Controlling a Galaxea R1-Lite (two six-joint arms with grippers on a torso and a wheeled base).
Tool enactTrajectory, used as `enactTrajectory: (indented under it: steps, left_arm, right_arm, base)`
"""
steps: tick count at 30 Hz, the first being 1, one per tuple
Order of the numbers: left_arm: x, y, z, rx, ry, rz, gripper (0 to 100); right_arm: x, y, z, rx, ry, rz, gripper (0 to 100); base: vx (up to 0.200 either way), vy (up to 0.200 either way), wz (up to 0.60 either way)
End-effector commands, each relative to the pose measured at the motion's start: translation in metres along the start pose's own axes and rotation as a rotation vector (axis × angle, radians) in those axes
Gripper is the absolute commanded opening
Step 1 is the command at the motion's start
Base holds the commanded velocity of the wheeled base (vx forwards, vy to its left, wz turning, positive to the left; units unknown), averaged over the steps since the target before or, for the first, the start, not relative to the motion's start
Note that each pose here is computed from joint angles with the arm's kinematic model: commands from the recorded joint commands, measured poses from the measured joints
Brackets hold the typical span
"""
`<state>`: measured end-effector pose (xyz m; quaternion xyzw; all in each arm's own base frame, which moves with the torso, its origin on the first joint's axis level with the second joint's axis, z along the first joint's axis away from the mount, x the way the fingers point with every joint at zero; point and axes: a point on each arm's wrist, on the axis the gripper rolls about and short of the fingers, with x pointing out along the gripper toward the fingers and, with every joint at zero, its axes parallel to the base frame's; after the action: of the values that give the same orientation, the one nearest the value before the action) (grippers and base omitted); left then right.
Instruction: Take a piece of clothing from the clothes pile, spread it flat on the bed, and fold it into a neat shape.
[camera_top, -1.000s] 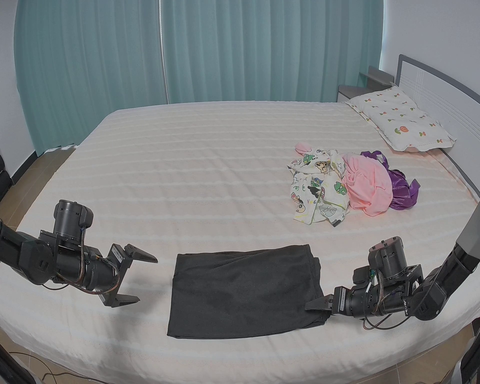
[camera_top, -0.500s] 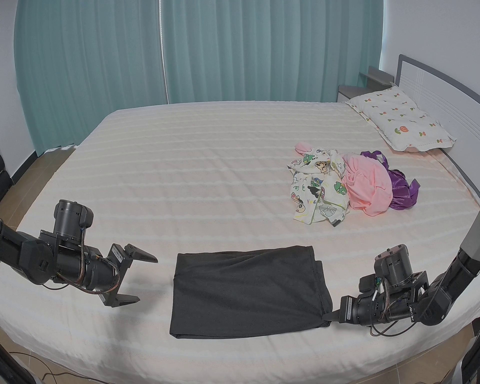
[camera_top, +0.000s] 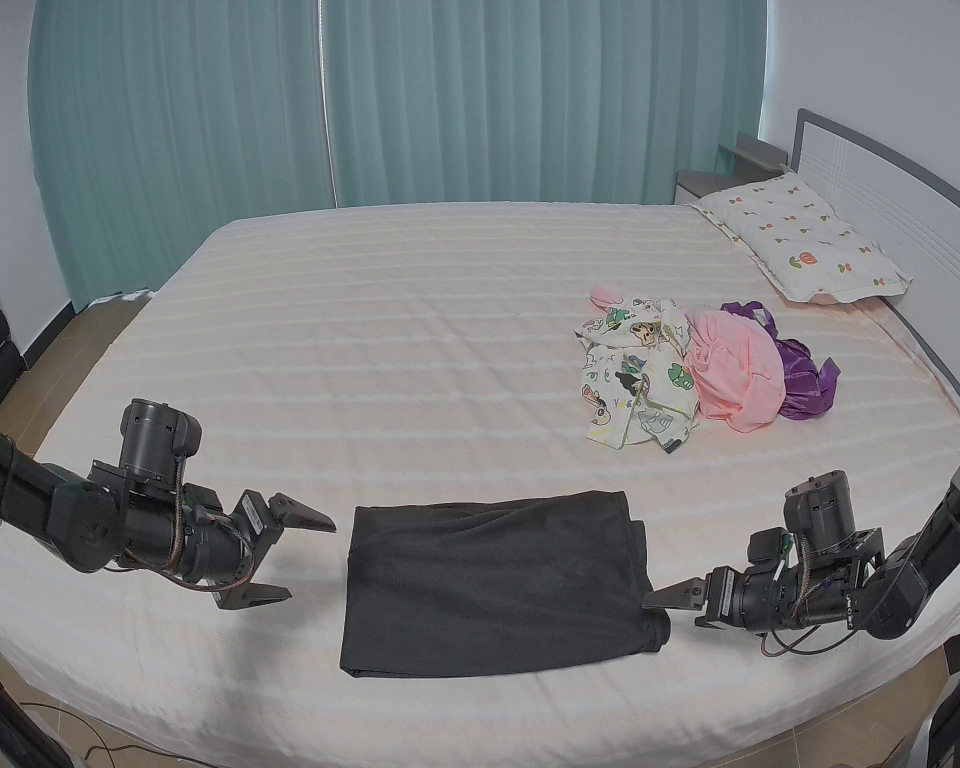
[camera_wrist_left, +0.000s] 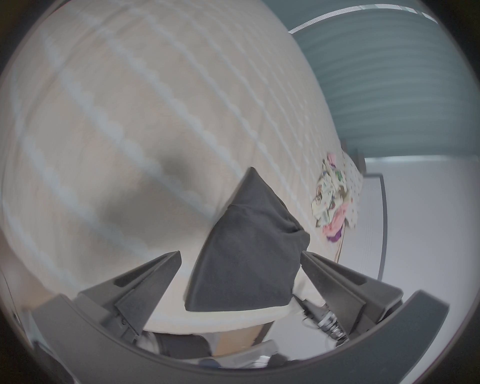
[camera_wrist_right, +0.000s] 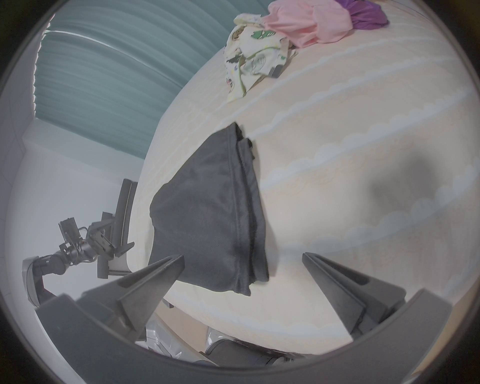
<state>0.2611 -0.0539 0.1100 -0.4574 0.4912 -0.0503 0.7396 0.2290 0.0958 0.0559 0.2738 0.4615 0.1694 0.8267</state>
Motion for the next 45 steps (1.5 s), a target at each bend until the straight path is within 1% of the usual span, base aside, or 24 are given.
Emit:
enactTrajectory:
  steps: [1,3,6,9,10,11,15,23,27,31,34,37,40,41,45]
  left_arm:
    - [0.032,0.003,-0.001,0.189,0.056,0.021,100]
    - [0.049,0.010,0.001,0.271,0.078,0.038,100]
    - [0.063,0.010,0.007,0.338,0.075,0.027,100]
    - [0.073,0.008,0.004,0.376,0.101,0.003,100]
    - [0.073,0.008,0.004,0.376,0.101,0.003,100]
    - [0.078,0.006,0.002,0.393,0.123,-0.025,100]
    - [0.089,0.001,0.000,0.421,0.142,-0.050,100]
    - [0.096,-0.001,0.002,0.429,0.144,-0.049,100]
    - [0.092,0.000,0.000,0.428,0.144,-0.047,100]
    - [0.075,-0.003,0.001,0.419,0.115,-0.062,100]
    - [0.057,0.003,0.002,0.398,0.086,-0.063,100]
    - [0.050,0.009,0.000,0.384,0.083,-0.057,100]
    - [0.039,0.016,-0.002,0.358,0.075,-0.047,100]
    - [0.039,0.016,-0.002,0.358,0.075,-0.047,100]
    - [0.031,0.019,-0.006,0.314,0.070,-0.049,100]
  right_arm:
    - [-0.016,-0.013,0.002,0.043,-0.044,-0.025,100]
    - [-0.018,-0.017,-0.001,0.054,-0.047,-0.036,100]
    - [-0.020,-0.020,-0.001,0.063,-0.076,-0.027,100]
    - [-0.020,-0.021,-0.001,0.100,-0.094,-0.009,100]
    - [-0.020,-0.021,-0.001,0.100,-0.094,-0.009,100]
    - [-0.018,-0.021,-0.001,0.115,-0.096,-0.006,100]
    - [-0.016,-0.025,-0.004,0.123,-0.080,-0.016,100]
    - [-0.008,-0.023,0.001,0.118,-0.080,-0.009,100]
    - [0.018,-0.022,0.011,0.091,-0.094,0.023,100]
    - [0.046,-0.023,0.022,0.057,-0.137,0.069,100]
    - [0.065,-0.015,0.027,0.020,-0.143,0.105,100]
    - [0.075,-0.009,0.034,0.001,-0.145,0.127,100]
    - [0.090,0.003,0.038,-0.041,-0.129,0.151,100]
    - [0.090,0.003,0.038,-0.041,-0.129,0.151,100]
    - [0.100,0.008,0.039,-0.093,-0.114,0.171,100]
  base:
    - [0.000,0.000,0.00]
    - [0.000,0.000,0.00]
    - [0.000,0.000,0.00]
    - [0.000,0.000,0.00]
    - [0.000,0.000,0.00]
    - [0.000,0.000,0.00]
    - [0.000,0.000,0.00]
    - [0.000,0.000,0.00]
    - [0.000,0.000,0.00]
    - [0.000,0.000,0.00]
    - [0.000,0.000,0.00]
    - [0.000,0.000,0.00]
    - [0.000,0.000,0.00]
    - [0.000,0.000,0.00]
    - [0.000,0.000,0.00]
